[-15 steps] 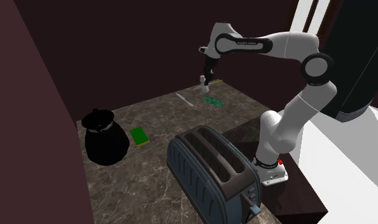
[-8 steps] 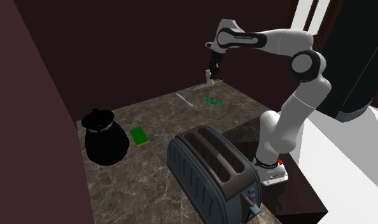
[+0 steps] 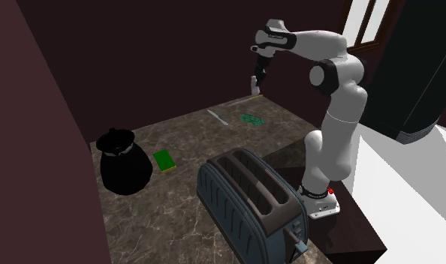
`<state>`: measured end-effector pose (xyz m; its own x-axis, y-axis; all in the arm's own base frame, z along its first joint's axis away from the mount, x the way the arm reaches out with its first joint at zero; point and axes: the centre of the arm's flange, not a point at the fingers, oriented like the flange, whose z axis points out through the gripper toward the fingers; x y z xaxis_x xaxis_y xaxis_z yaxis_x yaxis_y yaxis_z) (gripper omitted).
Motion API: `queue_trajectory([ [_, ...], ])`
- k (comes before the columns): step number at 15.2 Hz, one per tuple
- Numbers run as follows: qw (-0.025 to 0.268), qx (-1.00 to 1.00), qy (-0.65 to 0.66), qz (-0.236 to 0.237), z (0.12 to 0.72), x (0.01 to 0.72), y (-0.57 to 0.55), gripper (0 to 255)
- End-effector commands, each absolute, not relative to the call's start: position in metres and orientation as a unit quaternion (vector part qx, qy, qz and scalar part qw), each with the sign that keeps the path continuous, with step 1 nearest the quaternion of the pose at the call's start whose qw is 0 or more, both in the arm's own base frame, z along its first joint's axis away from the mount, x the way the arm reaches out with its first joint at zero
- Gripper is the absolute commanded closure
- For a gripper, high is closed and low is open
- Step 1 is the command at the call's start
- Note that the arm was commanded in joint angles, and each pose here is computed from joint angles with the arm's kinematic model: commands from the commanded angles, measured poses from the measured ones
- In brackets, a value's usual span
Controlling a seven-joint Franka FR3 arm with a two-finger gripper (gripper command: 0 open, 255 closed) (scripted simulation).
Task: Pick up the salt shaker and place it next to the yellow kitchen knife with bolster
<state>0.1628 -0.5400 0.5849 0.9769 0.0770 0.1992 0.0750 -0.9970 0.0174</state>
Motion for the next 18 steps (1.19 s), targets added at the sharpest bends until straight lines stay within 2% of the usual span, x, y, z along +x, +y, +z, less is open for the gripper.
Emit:
queue_trajectory([
  [1, 0.008, 0.993, 0.045, 0.108, 0.586, 0.151, -0.560, 255],
  [7, 0.008, 0.993, 0.045, 0.108, 0.586, 0.103, -0.633, 255],
  [18, 0.008, 0.993, 0.045, 0.108, 0.528, 0.103, -0.633, 255],
])
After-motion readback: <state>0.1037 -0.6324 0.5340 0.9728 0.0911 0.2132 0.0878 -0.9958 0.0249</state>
